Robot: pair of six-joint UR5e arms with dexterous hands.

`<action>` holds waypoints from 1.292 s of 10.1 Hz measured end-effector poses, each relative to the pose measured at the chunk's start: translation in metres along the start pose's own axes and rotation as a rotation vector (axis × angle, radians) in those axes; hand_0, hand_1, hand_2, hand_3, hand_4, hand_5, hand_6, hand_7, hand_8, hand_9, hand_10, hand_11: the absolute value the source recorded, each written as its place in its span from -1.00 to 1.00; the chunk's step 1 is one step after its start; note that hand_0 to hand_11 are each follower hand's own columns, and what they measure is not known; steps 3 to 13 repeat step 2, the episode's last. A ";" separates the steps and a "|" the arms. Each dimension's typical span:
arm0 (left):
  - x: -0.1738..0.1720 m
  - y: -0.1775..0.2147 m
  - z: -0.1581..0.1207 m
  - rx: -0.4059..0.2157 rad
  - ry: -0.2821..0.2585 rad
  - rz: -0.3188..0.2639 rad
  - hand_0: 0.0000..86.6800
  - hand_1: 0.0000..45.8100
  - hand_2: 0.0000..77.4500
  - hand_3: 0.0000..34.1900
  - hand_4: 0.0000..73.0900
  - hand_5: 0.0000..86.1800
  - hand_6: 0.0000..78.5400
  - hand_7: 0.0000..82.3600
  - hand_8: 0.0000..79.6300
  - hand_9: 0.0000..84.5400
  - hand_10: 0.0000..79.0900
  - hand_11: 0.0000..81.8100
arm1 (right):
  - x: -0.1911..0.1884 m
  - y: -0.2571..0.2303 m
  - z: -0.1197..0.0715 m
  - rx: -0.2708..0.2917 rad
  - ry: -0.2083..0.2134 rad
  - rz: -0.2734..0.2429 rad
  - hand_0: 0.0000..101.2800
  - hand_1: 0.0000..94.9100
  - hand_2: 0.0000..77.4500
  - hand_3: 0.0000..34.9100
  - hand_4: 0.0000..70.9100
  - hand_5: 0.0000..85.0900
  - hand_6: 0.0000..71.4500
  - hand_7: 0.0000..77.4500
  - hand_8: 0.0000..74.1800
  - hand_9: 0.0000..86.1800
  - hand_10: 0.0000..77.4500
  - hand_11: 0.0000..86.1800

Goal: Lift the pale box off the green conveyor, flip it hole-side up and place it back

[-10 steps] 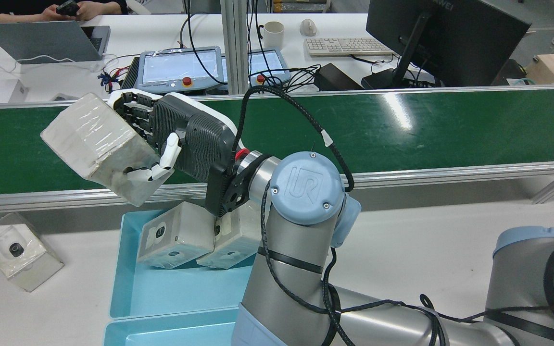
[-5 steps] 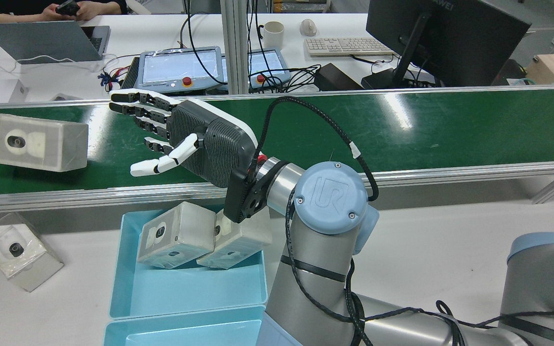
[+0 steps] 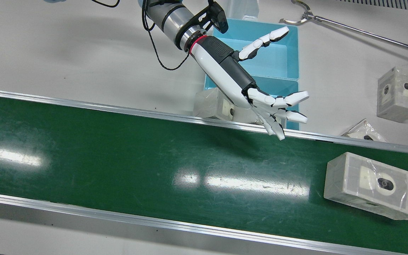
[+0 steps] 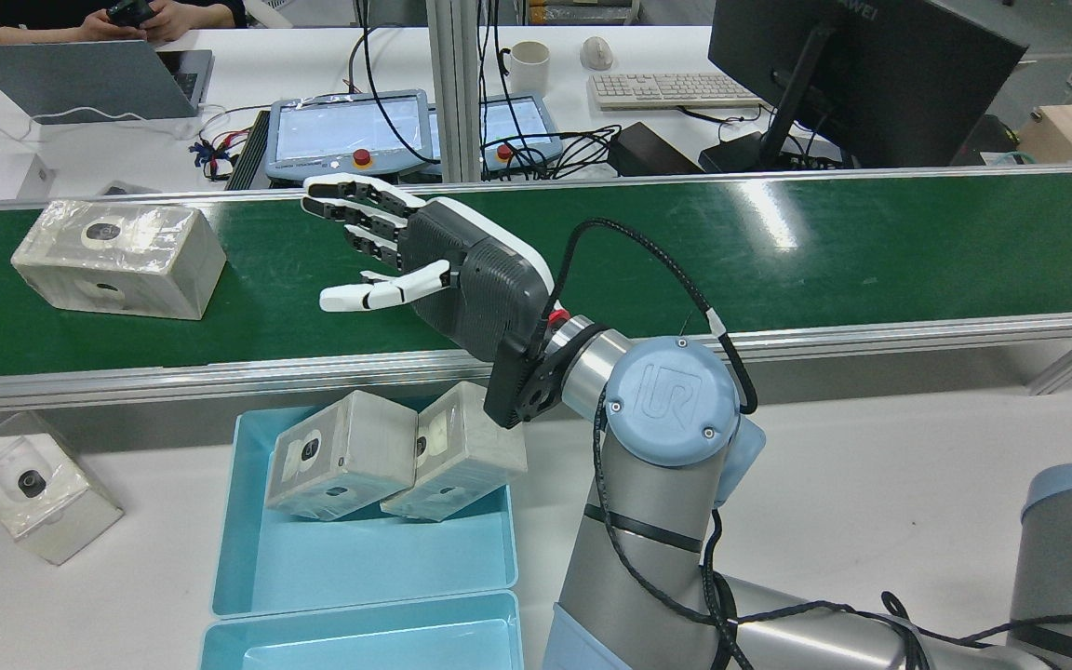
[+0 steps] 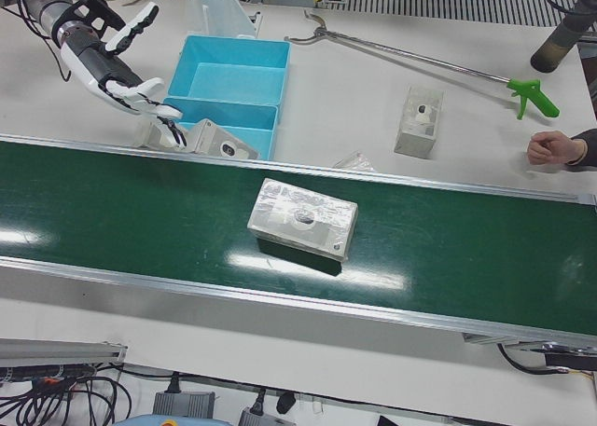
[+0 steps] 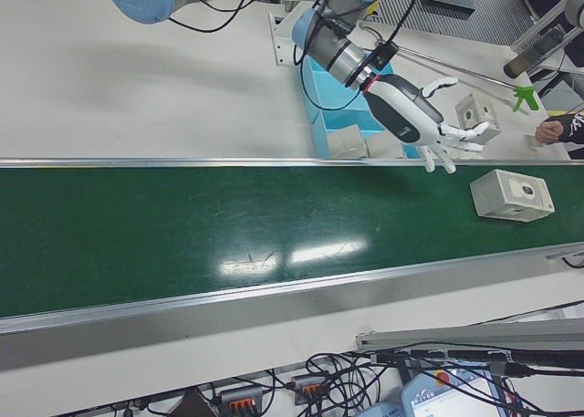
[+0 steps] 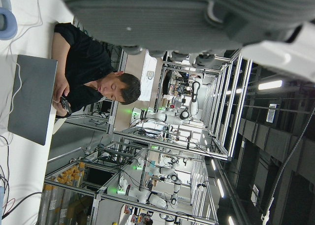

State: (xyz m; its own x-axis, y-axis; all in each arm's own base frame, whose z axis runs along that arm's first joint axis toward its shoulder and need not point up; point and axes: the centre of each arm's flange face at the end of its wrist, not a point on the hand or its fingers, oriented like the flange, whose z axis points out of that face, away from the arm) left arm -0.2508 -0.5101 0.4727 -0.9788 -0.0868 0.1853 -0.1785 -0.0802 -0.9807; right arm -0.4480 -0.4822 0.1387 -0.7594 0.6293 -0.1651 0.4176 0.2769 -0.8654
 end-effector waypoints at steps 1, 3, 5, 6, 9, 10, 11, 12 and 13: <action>0.000 0.000 0.000 0.000 0.000 0.000 -1.00 -1.00 -0.99 -1.00 -1.00 -0.97 -0.99 -0.99 -0.99 -0.99 -0.99 -0.99 | -0.015 -0.020 -0.010 0.034 -0.049 -0.030 0.06 -0.48 -0.49 0.55 -0.54 -0.33 -0.85 -0.77 -1.00 -0.97 -1.00 -0.99; 0.000 0.000 0.000 0.000 0.000 0.000 -1.00 -1.00 -0.97 -1.00 -1.00 -0.97 -0.99 -1.00 -0.99 -0.99 -0.99 -0.99 | -0.036 -0.036 -0.019 0.061 -0.098 -0.064 0.06 -0.48 -0.49 0.55 -0.54 -0.33 -0.85 -0.77 -1.00 -0.97 -1.00 -0.99; 0.000 0.000 0.000 0.000 0.000 0.000 -1.00 -1.00 -0.97 -1.00 -1.00 -0.97 -0.99 -1.00 -0.99 -0.99 -0.99 -0.99 | -0.036 -0.036 -0.019 0.061 -0.098 -0.064 0.06 -0.48 -0.49 0.55 -0.54 -0.33 -0.85 -0.77 -1.00 -0.97 -1.00 -0.99; 0.000 0.000 0.000 0.000 0.000 0.000 -1.00 -1.00 -0.97 -1.00 -1.00 -0.97 -0.99 -1.00 -0.99 -0.99 -0.99 -0.99 | -0.036 -0.036 -0.019 0.061 -0.098 -0.064 0.06 -0.48 -0.49 0.55 -0.54 -0.33 -0.85 -0.77 -1.00 -0.97 -1.00 -0.99; 0.000 0.000 0.000 0.000 0.000 0.000 -1.00 -1.00 -0.97 -1.00 -1.00 -0.97 -0.99 -1.00 -0.99 -0.99 -0.99 -0.99 | -0.036 -0.036 -0.019 0.061 -0.098 -0.064 0.06 -0.48 -0.49 0.55 -0.54 -0.33 -0.85 -0.77 -1.00 -0.97 -1.00 -0.99; 0.000 0.000 0.000 0.000 0.000 0.000 -1.00 -1.00 -0.97 -1.00 -1.00 -0.97 -0.99 -1.00 -0.99 -0.99 -0.99 -0.99 | -0.036 -0.036 -0.019 0.061 -0.098 -0.064 0.06 -0.48 -0.49 0.55 -0.54 -0.33 -0.85 -0.77 -1.00 -0.97 -1.00 -0.99; 0.000 0.000 0.000 0.000 0.000 0.000 -1.00 -1.00 -0.97 -1.00 -1.00 -0.97 -0.99 -1.00 -0.99 -0.99 -0.99 -0.99 | -0.036 -0.036 -0.019 0.061 -0.098 -0.064 0.06 -0.48 -0.49 0.55 -0.54 -0.33 -0.85 -0.77 -1.00 -0.97 -1.00 -0.99; 0.000 0.000 0.000 0.000 0.000 0.000 -1.00 -1.00 -0.97 -1.00 -1.00 -0.97 -0.99 -1.00 -0.99 -0.99 -0.99 -0.99 | -0.036 -0.036 -0.019 0.061 -0.098 -0.064 0.06 -0.48 -0.49 0.55 -0.54 -0.33 -0.85 -0.77 -1.00 -0.97 -1.00 -0.99; 0.000 0.000 0.000 0.000 0.000 0.000 -1.00 -1.00 -0.97 -1.00 -1.00 -0.97 -0.99 -1.00 -0.99 -0.99 -0.99 -0.99 | -0.036 -0.036 -0.019 0.061 -0.098 -0.064 0.06 -0.48 -0.49 0.55 -0.54 -0.33 -0.85 -0.77 -1.00 -0.97 -1.00 -0.99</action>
